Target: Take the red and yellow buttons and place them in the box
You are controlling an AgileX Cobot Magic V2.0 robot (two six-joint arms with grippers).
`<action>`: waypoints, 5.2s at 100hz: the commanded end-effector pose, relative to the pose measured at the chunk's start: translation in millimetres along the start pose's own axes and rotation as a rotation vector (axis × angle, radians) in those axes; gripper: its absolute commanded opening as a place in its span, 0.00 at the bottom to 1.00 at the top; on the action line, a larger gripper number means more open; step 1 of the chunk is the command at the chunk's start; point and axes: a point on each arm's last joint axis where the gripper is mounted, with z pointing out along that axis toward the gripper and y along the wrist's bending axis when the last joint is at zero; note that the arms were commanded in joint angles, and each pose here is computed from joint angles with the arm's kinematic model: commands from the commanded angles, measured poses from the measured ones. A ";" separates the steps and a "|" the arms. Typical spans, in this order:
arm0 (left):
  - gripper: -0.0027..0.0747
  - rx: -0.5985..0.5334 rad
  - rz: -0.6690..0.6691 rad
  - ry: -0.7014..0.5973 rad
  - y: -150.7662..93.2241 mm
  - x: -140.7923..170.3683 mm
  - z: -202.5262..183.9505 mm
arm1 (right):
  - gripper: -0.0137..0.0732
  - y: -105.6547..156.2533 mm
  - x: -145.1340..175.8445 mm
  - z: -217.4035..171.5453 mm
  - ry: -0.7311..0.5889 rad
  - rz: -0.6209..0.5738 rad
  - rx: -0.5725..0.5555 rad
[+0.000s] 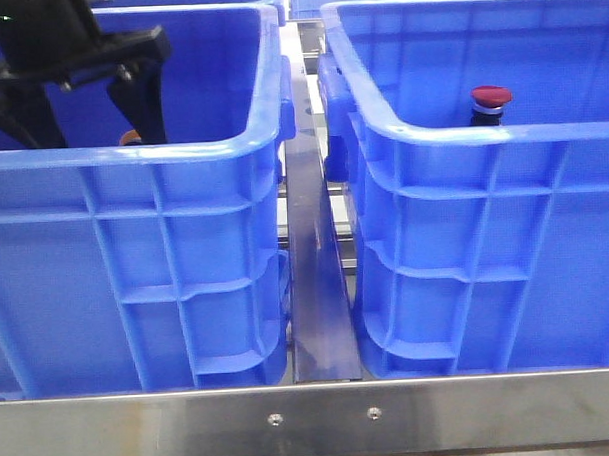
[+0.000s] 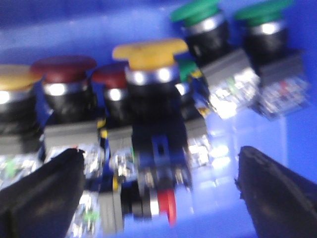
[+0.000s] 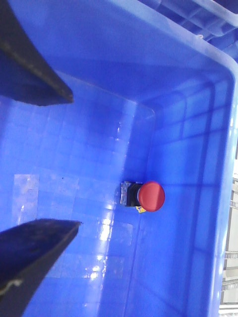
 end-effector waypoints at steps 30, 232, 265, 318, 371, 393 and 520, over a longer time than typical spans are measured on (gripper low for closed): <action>0.43 0.063 -0.038 -0.105 -6.6 -11.8 -14.1 | 0.74 -1.0 -15.9 -11.0 -0.115 0.007 0.017; 0.09 0.306 0.535 -0.456 -123.0 105.5 -149.1 | 0.88 102.1 -67.9 -0.5 0.207 0.098 -0.587; 0.09 0.304 0.545 -0.456 -122.9 105.6 -149.1 | 0.88 111.6 -71.5 41.6 0.250 0.151 -0.599; 0.09 0.304 0.545 -0.456 -122.9 105.6 -149.1 | 0.38 117.5 -69.5 58.4 0.278 0.238 -0.640; 0.77 0.308 0.543 -0.463 -123.3 105.1 -149.5 | 0.33 117.7 -68.9 58.1 0.282 0.230 -0.643; 0.77 0.305 0.544 -0.461 -122.6 105.8 -150.6 | 0.33 109.3 -79.1 51.3 0.179 0.119 -0.563; 0.77 0.302 0.547 -0.448 -121.1 107.9 -152.1 | 0.33 -75.1 -45.2 92.8 -0.154 0.078 0.230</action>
